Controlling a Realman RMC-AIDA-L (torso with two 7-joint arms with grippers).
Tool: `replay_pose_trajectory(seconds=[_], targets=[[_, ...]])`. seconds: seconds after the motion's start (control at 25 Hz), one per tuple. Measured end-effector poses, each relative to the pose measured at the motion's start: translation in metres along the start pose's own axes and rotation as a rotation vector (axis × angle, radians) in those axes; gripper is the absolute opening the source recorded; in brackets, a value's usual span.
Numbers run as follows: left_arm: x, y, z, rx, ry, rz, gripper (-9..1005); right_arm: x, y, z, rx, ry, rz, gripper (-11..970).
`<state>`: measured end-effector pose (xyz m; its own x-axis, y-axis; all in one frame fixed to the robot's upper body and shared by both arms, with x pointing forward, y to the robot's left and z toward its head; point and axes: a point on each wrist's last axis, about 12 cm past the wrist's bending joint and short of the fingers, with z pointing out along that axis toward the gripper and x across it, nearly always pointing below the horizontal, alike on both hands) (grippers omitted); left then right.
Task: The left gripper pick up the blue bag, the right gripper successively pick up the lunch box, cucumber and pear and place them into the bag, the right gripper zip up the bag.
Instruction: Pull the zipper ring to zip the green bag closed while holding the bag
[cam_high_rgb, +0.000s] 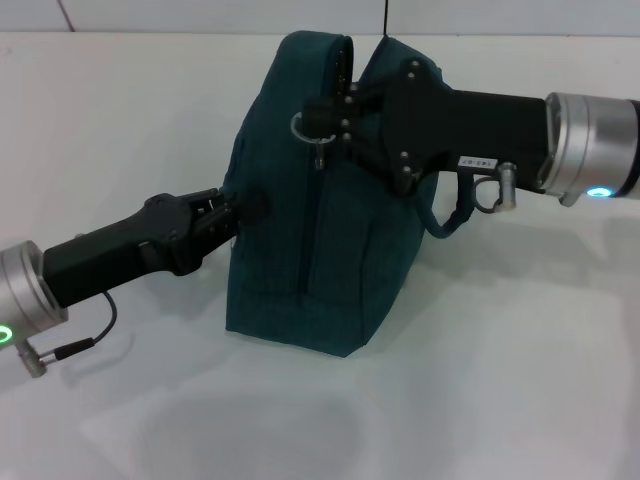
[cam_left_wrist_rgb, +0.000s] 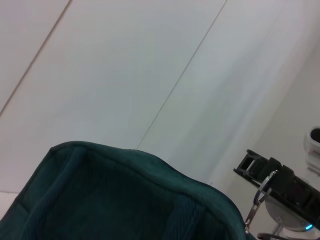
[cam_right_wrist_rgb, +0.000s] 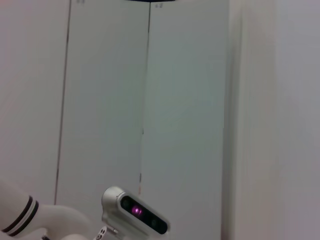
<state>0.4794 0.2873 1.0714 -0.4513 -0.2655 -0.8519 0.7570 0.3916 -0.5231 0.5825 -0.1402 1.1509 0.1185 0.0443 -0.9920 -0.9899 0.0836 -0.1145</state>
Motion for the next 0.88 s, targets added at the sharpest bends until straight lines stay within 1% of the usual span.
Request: replay_pose_trajectory(seconds=[0.16, 0.4, 0.68, 0.88], targets=[[-0.001, 0.0, 0.003, 0.007, -0.001, -0.001, 116, 0.001, 0.001, -0.005, 0.024, -0.016, 0.018, 16], [-0.001, 0.0, 0.009, 0.032, -0.002, 0.002, 61, 0.002, 0.001, -0.009, 0.053, -0.042, 0.066, 16], [-0.001, -0.004, 0.013, 0.076, -0.008, 0.029, 57, 0.0, -0.002, -0.009, 0.075, -0.059, 0.107, 16], [-0.001, -0.006, 0.013, 0.096, -0.011, 0.036, 56, -0.003, -0.005, -0.008, 0.087, -0.072, 0.174, 16]])
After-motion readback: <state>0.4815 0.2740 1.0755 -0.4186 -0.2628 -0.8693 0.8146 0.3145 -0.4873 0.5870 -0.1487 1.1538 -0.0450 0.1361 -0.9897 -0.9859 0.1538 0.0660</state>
